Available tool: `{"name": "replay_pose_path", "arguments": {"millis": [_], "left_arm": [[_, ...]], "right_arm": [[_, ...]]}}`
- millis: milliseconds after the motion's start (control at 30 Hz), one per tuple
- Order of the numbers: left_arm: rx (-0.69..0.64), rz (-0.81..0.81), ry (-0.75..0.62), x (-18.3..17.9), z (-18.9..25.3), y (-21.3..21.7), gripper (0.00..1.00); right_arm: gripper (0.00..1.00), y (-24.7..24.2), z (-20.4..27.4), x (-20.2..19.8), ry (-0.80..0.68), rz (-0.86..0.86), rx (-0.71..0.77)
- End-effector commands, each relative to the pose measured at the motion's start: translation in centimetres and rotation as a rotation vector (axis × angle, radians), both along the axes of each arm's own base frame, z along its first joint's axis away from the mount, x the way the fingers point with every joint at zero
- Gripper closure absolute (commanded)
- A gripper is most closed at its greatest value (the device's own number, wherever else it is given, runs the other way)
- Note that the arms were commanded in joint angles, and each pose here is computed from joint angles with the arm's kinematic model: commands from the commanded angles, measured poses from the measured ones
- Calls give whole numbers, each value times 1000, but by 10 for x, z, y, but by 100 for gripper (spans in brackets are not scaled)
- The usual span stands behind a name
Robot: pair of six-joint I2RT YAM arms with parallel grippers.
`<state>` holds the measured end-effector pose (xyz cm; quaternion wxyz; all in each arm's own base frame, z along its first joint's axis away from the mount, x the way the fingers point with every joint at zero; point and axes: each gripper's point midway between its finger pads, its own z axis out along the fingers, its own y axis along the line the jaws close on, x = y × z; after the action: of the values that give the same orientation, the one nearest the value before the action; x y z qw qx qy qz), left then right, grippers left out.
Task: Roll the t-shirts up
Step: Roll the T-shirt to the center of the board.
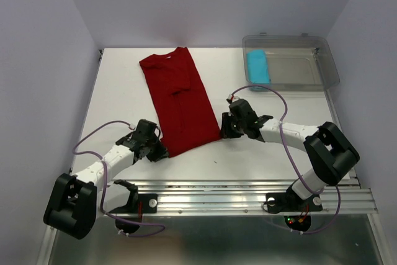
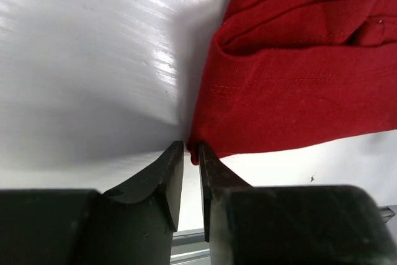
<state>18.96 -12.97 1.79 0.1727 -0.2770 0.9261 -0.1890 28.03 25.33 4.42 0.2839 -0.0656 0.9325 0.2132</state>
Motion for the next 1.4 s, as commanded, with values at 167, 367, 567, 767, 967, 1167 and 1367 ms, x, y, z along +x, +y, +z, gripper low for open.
{"name": "replay_pose_path", "arguments": {"millis": [167,367,567,767,967,1167,1367], "left_arm": [[81,-4,-128,33,57,9,66],[38,-18,-163,48,65,-4,88],[12,-41,-140,55,52,-20,100],[19,-55,-65,51,19,-23,100],[46,-65,-29,50,10,-21,100],[64,-87,-139,66,51,-21,100],[-5,-163,-153,61,69,-54,100]], "right_arm": [[53,4,45,23,-123,-13,2],[77,30,50,34,-90,30,54],[94,46,34,39,-27,81,52],[95,43,0,28,56,101,11],[98,23,-26,19,103,54,-76],[98,30,23,22,-17,57,-48],[95,77,47,3,-54,144,15]]}}
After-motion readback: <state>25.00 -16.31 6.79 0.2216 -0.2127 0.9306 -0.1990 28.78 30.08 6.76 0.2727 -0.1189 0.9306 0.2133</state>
